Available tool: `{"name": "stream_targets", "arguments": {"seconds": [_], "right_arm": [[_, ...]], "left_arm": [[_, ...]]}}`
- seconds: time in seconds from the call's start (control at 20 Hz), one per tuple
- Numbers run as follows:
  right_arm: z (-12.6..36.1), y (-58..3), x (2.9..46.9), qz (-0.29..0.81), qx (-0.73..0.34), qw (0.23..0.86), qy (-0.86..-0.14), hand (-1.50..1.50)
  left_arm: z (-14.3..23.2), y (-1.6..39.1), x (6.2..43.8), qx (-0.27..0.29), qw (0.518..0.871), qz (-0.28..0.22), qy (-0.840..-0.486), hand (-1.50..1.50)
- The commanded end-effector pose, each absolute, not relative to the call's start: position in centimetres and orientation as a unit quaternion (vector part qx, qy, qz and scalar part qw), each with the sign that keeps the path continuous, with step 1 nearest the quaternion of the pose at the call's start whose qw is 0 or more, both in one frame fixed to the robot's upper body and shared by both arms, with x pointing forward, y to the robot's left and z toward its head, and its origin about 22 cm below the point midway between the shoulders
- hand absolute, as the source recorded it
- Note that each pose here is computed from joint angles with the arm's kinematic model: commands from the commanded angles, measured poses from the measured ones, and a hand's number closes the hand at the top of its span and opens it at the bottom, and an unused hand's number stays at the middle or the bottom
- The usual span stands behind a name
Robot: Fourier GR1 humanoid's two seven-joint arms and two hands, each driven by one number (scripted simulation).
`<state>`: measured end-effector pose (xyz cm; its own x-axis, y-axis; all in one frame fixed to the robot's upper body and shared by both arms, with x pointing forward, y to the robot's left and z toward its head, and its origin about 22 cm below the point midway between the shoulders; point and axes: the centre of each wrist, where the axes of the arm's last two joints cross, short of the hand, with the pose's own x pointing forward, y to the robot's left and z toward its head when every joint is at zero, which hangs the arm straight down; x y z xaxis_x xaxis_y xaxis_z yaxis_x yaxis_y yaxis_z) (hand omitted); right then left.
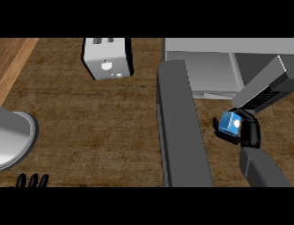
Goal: Pick up the milk, place it into the microwave and close the microwave
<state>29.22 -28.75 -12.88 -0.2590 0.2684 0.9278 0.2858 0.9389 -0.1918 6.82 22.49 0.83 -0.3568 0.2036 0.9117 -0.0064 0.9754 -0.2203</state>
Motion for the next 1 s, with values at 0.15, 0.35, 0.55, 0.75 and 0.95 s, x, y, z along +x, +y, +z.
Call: {"name": "stream_targets", "arguments": {"seconds": [0.15, 0.35, 0.55, 0.75, 0.95], "right_arm": [[-13.2, -27.7, 29.5, -0.014, -0.112, 0.549, -0.828, 1.5], [-12.6, -26.7, 30.3, -0.019, -0.108, 0.544, -0.832, 1.5], [-12.7, -27.5, 29.6, -0.003, -0.104, 0.54, -0.835, 1.5], [-11.8, -27.7, 29.3, -0.002, -0.089, 0.534, -0.841, 1.5], [-11.6, -29.4, 26.3, 0.007, -0.106, 0.546, -0.831, 1.5]], "left_arm": [[0.8, 21.6, 5.6, -0.062, 0.567, 0.101, -0.815, -1.5], [1.2, 22.2, 6.5, -0.06, 0.567, 0.097, -0.816, -1.5], [2.0, 22.2, 5.6, -0.058, 0.567, 0.096, -0.816, -1.5], [0.4, 22.2, 5.9, -0.054, 0.562, 0.089, -0.821, -1.5], [1.1, 21.8, 5.8, -0.068, 0.57, 0.087, -0.814, -1.5]]}}
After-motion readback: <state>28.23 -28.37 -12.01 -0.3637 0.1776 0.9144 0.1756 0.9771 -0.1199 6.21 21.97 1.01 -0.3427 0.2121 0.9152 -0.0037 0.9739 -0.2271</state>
